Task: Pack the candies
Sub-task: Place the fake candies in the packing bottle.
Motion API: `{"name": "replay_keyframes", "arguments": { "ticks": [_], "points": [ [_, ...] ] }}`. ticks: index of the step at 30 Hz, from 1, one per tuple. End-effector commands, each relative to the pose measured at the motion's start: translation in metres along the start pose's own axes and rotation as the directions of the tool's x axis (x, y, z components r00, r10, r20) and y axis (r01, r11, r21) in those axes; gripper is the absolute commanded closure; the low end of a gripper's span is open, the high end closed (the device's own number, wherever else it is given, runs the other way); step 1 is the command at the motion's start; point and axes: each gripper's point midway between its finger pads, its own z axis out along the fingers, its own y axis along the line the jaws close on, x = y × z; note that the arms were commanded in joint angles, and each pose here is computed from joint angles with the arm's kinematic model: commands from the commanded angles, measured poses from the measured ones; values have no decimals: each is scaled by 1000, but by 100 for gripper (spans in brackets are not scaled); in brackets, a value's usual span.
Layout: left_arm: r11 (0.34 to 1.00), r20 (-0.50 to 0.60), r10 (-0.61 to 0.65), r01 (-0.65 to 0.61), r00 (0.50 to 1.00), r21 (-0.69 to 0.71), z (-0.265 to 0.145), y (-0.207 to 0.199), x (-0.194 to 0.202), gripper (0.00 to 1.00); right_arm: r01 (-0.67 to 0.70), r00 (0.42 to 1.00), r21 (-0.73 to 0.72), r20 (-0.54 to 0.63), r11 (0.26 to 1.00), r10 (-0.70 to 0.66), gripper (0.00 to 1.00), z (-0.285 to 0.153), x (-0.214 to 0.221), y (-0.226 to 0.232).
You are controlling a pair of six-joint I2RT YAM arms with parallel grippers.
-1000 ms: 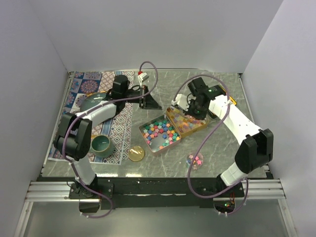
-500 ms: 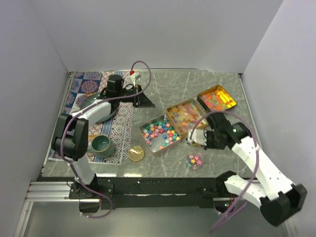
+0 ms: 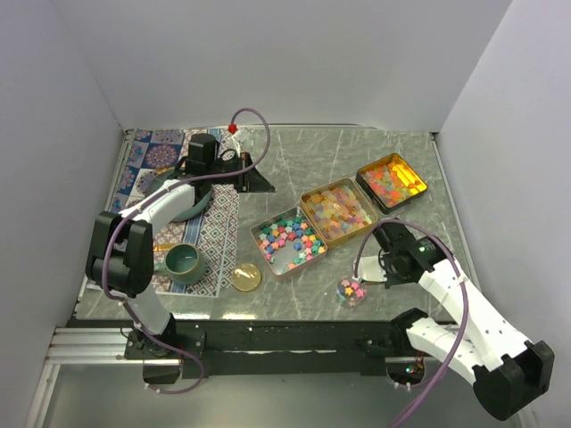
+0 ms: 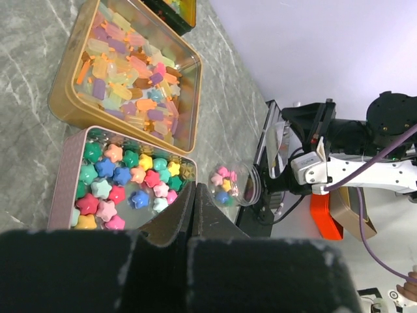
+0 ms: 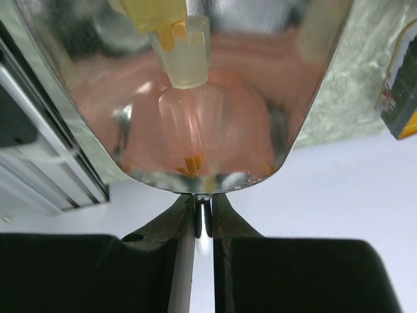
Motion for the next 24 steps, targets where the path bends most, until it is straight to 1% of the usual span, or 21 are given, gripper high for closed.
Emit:
{"name": "replay_keyframes", "arguments": {
  "ticks": [1,4,8,11,12,16,17,19,20,24],
  "points": [
    [997,28,75,-75,997,-1,-5,-15,-10,99,151,979,4,-141,988,-149,100,-7,17,-14],
    [997,31,82,-82,996,-13,-5,-13,-12,99,183,970,-2,-162,983,-181,100,-11,14,-22],
    [996,39,84,-82,996,-36,-6,-9,-13,99,257,939,-15,-233,966,-253,100,-16,13,-31],
    [996,42,84,-83,996,-38,-7,-10,-14,99,274,919,-47,-282,961,-276,100,-17,15,-35],
    [996,44,82,-81,996,-37,-7,-11,-14,99,290,904,-58,-313,955,-293,100,-19,16,-37],
    [995,52,89,-87,995,-47,-7,-11,-17,99,332,880,-54,-342,942,-330,100,-29,13,-47],
    [995,52,89,-87,995,-49,-7,-11,-18,99,347,866,-86,-354,934,-354,100,-31,14,-45],
    [995,53,87,-85,995,-46,-6,-10,-20,99,346,858,-87,-374,934,-353,100,-37,12,-47],
    [996,57,80,-78,995,-44,-5,-11,-22,99,355,848,-111,-381,928,-369,100,-38,12,-45],
    [997,62,68,-66,996,-32,-3,-11,-26,99,394,822,-101,-405,913,-400,100,-41,7,-50]
  ]
}}
